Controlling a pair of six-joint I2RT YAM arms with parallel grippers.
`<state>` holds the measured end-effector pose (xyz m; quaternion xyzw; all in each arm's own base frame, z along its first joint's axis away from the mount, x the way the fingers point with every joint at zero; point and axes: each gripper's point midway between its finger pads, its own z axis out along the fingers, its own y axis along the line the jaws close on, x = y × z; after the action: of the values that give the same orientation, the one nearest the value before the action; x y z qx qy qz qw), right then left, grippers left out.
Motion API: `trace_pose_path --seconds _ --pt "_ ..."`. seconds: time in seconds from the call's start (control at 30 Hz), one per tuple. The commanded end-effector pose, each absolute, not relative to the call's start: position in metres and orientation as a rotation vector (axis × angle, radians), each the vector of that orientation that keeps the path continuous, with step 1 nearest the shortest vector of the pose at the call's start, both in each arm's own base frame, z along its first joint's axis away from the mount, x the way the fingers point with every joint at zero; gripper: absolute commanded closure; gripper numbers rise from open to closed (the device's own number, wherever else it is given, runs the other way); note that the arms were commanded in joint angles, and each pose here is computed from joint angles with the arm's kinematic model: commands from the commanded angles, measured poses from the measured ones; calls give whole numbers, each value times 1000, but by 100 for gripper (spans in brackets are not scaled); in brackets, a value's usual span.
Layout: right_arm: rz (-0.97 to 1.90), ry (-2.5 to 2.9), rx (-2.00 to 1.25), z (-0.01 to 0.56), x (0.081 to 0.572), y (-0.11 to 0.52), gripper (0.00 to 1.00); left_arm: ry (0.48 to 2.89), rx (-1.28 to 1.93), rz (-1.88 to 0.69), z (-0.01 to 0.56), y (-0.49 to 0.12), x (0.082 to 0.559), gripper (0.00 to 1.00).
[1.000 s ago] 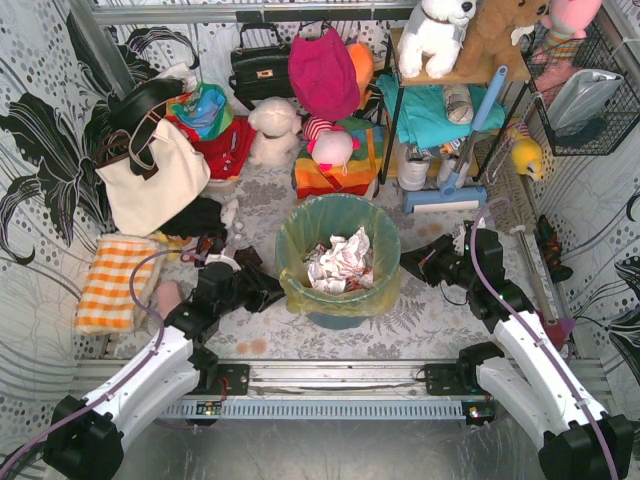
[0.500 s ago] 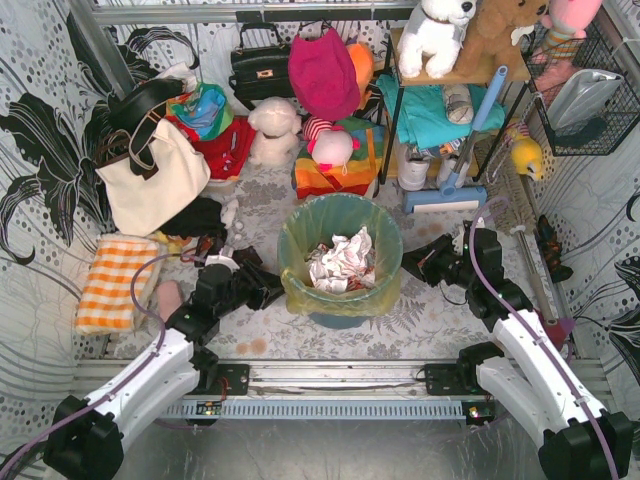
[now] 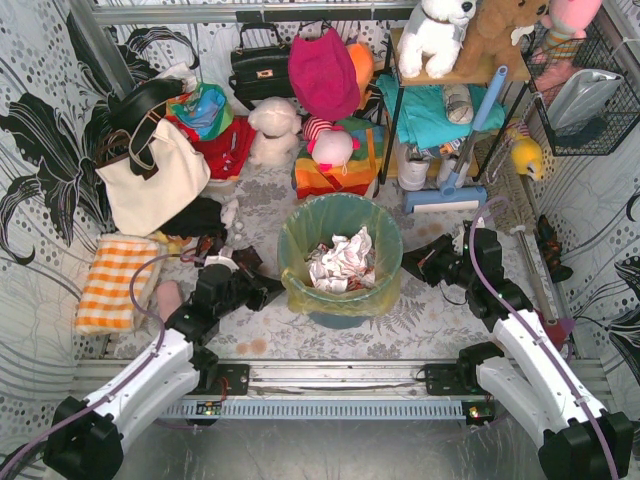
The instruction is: Tie the trash bag
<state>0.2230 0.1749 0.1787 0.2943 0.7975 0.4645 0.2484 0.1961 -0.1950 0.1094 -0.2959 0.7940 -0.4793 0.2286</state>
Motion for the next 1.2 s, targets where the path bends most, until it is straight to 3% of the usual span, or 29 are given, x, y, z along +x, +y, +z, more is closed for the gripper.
trace_pose_path --seconds 0.0,0.8,1.17 --pt "1292 2120 746 197 226 176 100 2118 -752 -1286 134 -191 206 100" --pt "1204 1867 565 266 234 156 100 1886 -540 -1145 248 -164 213 100" --pt "994 1935 765 237 216 121 100 1842 -516 -1136 266 -160 213 100"
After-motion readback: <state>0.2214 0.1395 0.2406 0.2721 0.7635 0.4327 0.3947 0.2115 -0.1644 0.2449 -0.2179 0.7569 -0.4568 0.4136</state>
